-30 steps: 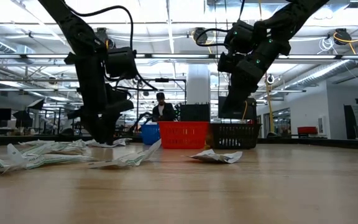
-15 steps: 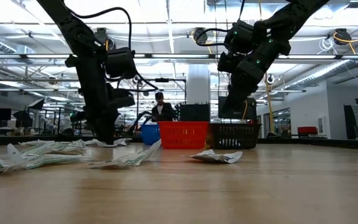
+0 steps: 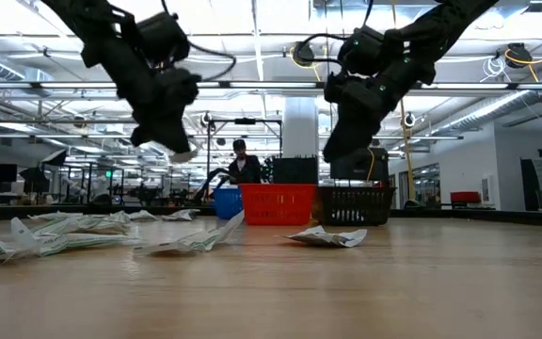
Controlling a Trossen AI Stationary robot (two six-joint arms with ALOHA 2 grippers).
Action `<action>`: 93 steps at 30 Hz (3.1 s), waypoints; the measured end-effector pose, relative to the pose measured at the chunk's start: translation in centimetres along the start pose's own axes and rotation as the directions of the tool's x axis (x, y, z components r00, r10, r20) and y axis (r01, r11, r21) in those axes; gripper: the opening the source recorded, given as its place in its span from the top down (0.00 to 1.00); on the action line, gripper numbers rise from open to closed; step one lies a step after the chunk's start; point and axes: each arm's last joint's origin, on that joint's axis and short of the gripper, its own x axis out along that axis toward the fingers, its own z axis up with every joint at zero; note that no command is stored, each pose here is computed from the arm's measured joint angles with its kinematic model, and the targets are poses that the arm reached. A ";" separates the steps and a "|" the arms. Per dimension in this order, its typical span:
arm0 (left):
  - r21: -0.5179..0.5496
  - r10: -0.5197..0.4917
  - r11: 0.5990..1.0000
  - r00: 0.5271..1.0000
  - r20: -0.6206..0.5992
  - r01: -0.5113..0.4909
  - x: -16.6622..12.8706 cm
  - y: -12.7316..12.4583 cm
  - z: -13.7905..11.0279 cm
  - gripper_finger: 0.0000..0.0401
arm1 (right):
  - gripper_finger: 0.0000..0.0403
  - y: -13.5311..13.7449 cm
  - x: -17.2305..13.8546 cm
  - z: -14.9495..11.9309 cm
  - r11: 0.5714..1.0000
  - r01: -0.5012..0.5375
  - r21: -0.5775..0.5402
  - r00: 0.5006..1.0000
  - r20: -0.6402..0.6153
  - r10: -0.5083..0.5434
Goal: Pick & Place First Aid Supplies
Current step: Put the towelette pack into the black bin
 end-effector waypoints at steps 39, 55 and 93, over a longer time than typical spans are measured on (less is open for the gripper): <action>0.310 -0.216 0.950 0.674 0.706 -0.021 0.2 -5.2 6.8 1.00 | 0.55 3.8 -1.3 5.8 0.959 -0.271 0.081 0.805 0.565 0.180; 0.280 -0.232 0.959 0.709 0.666 0.051 0.5 -5.7 6.2 0.94 | 0.99 3.4 -0.9 5.1 0.956 -0.284 0.073 0.849 0.482 0.216; 0.266 -0.256 0.951 0.885 0.388 0.159 1.4 -4.7 4.1 0.73 | 0.98 0.2 1.7 -2.3 0.995 -0.033 -0.089 0.978 -0.206 0.014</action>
